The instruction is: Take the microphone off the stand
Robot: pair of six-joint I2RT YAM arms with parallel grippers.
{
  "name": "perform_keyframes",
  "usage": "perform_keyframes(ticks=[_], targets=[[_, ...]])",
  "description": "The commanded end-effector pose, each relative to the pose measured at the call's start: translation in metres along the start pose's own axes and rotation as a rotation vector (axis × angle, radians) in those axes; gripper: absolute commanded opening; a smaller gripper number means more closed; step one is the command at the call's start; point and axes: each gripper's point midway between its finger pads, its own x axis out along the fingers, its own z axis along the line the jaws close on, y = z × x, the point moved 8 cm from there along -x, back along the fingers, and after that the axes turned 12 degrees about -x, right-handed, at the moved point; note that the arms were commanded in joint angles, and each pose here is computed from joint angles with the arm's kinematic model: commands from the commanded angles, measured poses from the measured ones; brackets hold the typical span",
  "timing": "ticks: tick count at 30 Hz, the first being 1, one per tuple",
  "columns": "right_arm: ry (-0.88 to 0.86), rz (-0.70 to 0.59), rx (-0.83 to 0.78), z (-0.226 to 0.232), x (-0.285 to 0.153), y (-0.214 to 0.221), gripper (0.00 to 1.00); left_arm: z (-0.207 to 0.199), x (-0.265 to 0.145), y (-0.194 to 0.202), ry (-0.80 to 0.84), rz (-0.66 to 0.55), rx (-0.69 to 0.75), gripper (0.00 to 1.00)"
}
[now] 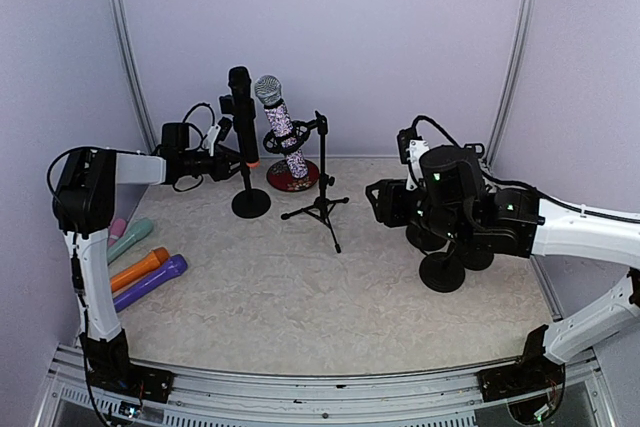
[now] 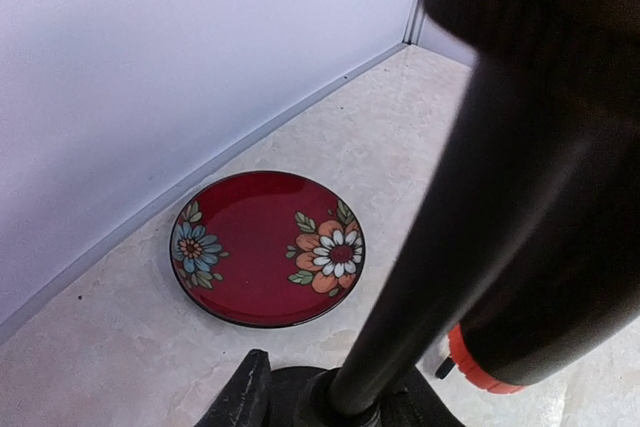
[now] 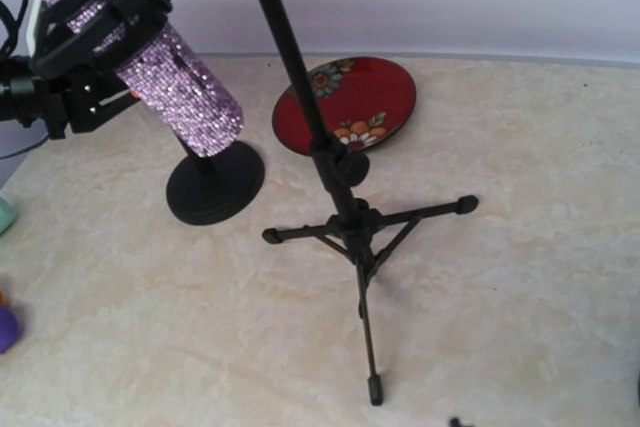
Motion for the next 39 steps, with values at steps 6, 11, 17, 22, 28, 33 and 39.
perform_keyframes(ticks=[6, 11, 17, 22, 28, 33, 39], targets=[[0.017, -0.01, -0.013, -0.001, -0.005, -0.008, 0.45, -0.006, 0.011, 0.001, 0.048, 0.033, 0.007, 0.21], [0.006, -0.023, -0.011, -0.001, -0.009, -0.011, 0.35, -0.016, 0.002, -0.005, 0.046, 0.042, 0.01, 0.06], [-0.012, -0.032, -0.022, 0.002, -0.007, -0.014, 0.26, -0.036, -0.015, -0.007, 0.07, 0.073, 0.012, 0.0], [-0.038, -0.045, -0.043, 0.008, -0.003, -0.02, 0.21, -0.057, -0.033, -0.001, 0.107, 0.099, -0.019, 0.0], [-0.092, -0.063, -0.087, 0.022, 0.007, -0.029, 0.2, -0.1, -0.064, 0.02, 0.173, 0.129, -0.077, 0.0], [-0.173, -0.086, -0.096, 0.038, 0.018, -0.039, 0.21, -0.142, -0.086, 0.04, 0.201, 0.141, -0.072, 0.0], [-0.359, -0.115, -0.115, 0.071, 0.023, -0.048, 0.57, -0.199, -0.083, 0.048, 0.263, 0.146, -0.014, 0.0]])
